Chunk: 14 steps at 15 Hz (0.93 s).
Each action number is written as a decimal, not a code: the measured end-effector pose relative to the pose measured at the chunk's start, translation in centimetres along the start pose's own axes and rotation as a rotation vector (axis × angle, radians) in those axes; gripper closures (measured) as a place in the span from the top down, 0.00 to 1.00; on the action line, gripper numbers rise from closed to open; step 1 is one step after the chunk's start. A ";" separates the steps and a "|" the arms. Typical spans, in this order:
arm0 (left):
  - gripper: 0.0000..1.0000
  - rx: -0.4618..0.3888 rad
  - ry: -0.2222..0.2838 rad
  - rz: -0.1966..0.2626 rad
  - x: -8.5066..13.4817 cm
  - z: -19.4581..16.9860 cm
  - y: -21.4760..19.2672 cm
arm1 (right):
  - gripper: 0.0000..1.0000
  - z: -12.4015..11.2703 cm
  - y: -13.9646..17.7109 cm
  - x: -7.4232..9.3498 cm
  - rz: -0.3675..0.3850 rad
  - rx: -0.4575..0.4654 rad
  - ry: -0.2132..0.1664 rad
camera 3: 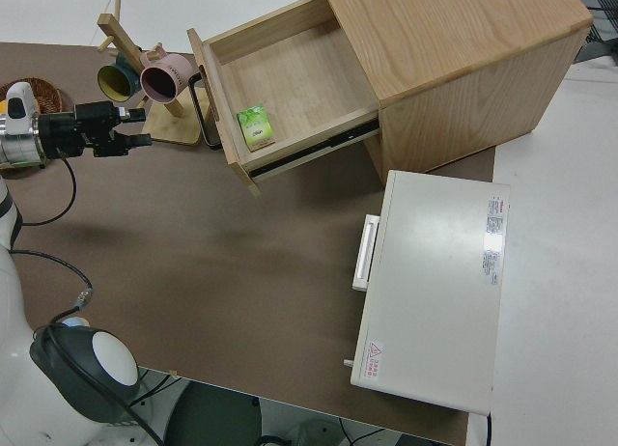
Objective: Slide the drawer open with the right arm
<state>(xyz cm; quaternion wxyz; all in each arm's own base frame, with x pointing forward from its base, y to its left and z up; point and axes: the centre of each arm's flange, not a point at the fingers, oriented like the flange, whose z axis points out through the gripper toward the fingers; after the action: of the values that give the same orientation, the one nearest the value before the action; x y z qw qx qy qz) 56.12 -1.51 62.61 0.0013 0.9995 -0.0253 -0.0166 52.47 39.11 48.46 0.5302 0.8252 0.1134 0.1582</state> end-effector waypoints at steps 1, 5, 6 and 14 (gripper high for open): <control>1.00 0.000 0.000 0.000 0.0 0.0 0.0 | 0.99 -0.4 0.8 0.1 0.015 0.030 -0.008; 1.00 0.000 0.000 0.000 0.0 0.0 0.0 | 0.99 -0.4 4.6 0.0 0.072 0.177 -0.072; 1.00 0.000 0.000 0.000 0.0 0.0 0.0 | 0.99 0.2 6.0 0.1 0.092 0.218 -0.094; 1.00 0.000 0.000 0.000 0.0 0.0 0.0 | 0.99 6.7 17.9 -0.5 0.288 0.642 -0.241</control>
<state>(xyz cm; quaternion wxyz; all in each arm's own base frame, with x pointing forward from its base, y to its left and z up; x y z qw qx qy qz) 56.12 -1.51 62.61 0.0013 0.9995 -0.0253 -0.0166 54.95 25.89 62.11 0.2260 0.9697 -0.0233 0.0895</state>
